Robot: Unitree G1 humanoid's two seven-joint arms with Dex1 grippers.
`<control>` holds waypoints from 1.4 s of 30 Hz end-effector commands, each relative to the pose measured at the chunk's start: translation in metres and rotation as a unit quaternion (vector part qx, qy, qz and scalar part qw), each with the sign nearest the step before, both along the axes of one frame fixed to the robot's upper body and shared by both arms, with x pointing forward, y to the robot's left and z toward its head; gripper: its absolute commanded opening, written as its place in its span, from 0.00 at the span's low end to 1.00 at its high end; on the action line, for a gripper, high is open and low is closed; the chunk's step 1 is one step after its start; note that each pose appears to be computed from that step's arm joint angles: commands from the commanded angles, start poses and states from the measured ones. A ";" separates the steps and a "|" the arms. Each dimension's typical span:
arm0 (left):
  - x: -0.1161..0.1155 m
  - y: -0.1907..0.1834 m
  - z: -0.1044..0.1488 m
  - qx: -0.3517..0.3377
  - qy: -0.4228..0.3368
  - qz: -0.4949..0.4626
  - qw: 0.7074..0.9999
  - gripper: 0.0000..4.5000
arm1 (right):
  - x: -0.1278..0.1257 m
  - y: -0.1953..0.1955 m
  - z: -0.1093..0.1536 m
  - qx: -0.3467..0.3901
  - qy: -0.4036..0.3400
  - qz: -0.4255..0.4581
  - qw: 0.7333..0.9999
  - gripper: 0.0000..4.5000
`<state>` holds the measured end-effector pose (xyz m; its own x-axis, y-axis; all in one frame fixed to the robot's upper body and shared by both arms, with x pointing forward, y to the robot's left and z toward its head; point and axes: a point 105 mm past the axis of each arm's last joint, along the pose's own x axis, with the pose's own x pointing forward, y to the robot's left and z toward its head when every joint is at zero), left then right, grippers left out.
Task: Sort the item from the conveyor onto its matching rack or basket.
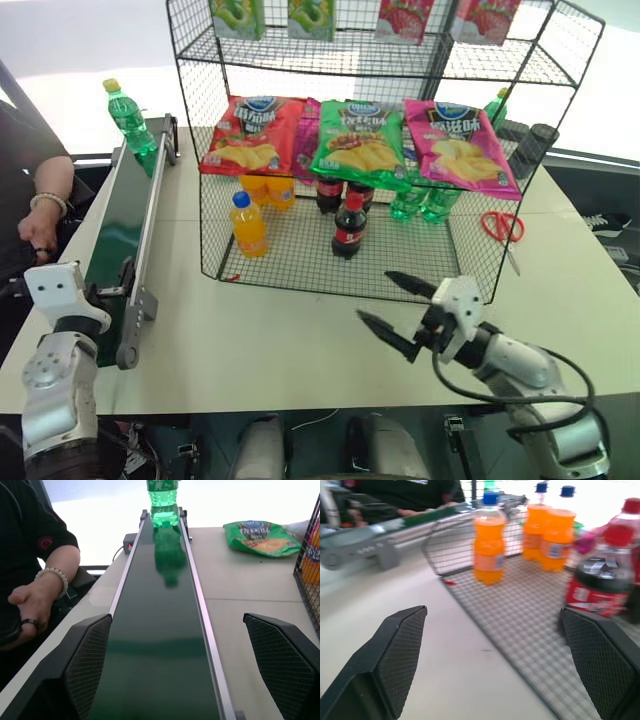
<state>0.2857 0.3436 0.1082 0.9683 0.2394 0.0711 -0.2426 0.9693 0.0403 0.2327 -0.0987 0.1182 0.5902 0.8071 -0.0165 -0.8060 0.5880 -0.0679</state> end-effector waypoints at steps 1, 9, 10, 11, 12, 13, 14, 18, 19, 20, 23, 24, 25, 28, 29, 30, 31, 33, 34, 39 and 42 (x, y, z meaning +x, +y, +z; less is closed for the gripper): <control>0.003 -0.001 0.008 0.006 -0.022 0.007 1.000 1.00 | -0.004 0.011 0.012 0.031 -0.008 0.015 0.999 0.99; 0.003 -0.008 0.005 0.002 -0.029 0.017 0.999 1.00 | -0.002 0.014 0.009 0.029 -0.001 0.024 0.999 0.99; 0.002 -0.006 0.004 0.003 -0.030 0.023 0.999 1.00 | -0.003 0.014 0.008 0.030 0.001 0.026 0.999 0.99; 0.002 -0.005 0.004 0.005 -0.031 0.029 0.999 1.00 | -0.003 0.014 0.008 0.030 0.002 0.028 0.999 0.99; 0.001 -0.004 0.004 0.006 -0.031 0.032 0.999 1.00 | -0.003 0.015 0.008 0.031 0.003 0.030 0.999 0.99; 0.001 -0.003 0.004 0.007 -0.031 0.034 0.999 1.00 | -0.003 0.015 0.008 0.031 0.003 0.031 0.999 0.99; 0.001 -0.003 0.004 0.007 -0.032 0.035 0.999 1.00 | -0.003 0.015 0.008 0.031 0.003 0.031 0.999 0.99; 0.002 -0.002 0.002 0.003 -0.033 0.036 0.999 1.00 | -0.002 0.015 0.008 0.032 0.002 0.032 0.999 0.99; 0.002 -0.002 0.002 0.000 -0.034 0.037 0.999 1.00 | -0.002 0.015 0.008 0.033 0.002 0.032 0.999 0.99; 0.002 -0.002 0.001 -0.003 -0.034 0.037 0.999 1.00 | -0.002 0.015 0.008 0.034 0.003 0.033 0.999 0.99; 0.003 0.000 -0.001 -0.020 -0.042 0.048 0.998 1.00 | -0.002 0.016 0.007 0.037 0.005 0.034 0.999 0.99; 0.003 0.001 -0.002 -0.025 -0.044 0.053 0.997 1.00 | -0.002 0.015 0.007 0.036 0.005 0.034 0.999 0.99; 0.004 0.002 -0.002 -0.027 -0.045 0.056 0.997 1.00 | -0.001 0.015 0.007 0.036 0.005 0.034 0.999 0.99; 0.005 0.002 -0.003 -0.027 -0.046 0.058 0.997 1.00 | 0.000 0.014 0.007 0.035 0.004 0.032 0.999 0.99; 0.005 0.002 -0.004 -0.028 -0.046 0.060 0.997 1.00 | 0.002 0.013 0.007 0.035 0.002 0.028 0.999 0.99; 0.006 0.003 -0.005 -0.031 -0.046 0.064 0.996 1.00 | 0.003 0.012 0.007 0.036 0.000 0.022 0.999 0.99; 0.006 0.004 -0.006 -0.034 -0.047 0.067 0.996 1.00 | 0.004 0.011 0.007 0.035 0.001 0.018 0.999 0.99; 0.006 0.004 -0.006 -0.035 -0.047 0.068 0.996 1.00 | 0.005 0.010 0.006 0.029 0.003 0.012 0.999 0.99; 0.007 0.003 -0.006 -0.034 -0.048 0.068 0.996 1.00 | 0.005 0.010 0.006 0.027 0.002 0.010 1.000 0.99; 0.007 0.003 -0.007 -0.031 -0.049 0.068 0.996 1.00 | 0.003 0.013 0.007 0.014 0.001 0.019 1.000 0.99; 0.006 0.003 -0.007 -0.030 -0.049 0.067 0.996 1.00 | 0.003 0.013 0.009 0.010 -0.001 0.016 1.000 0.99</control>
<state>0.2940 0.3423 0.0905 0.9279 0.3594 0.0997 -0.3557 0.9331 -0.0530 0.2381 -0.0896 0.1129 0.5781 0.8153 -0.0334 -0.8159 0.5779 -0.0151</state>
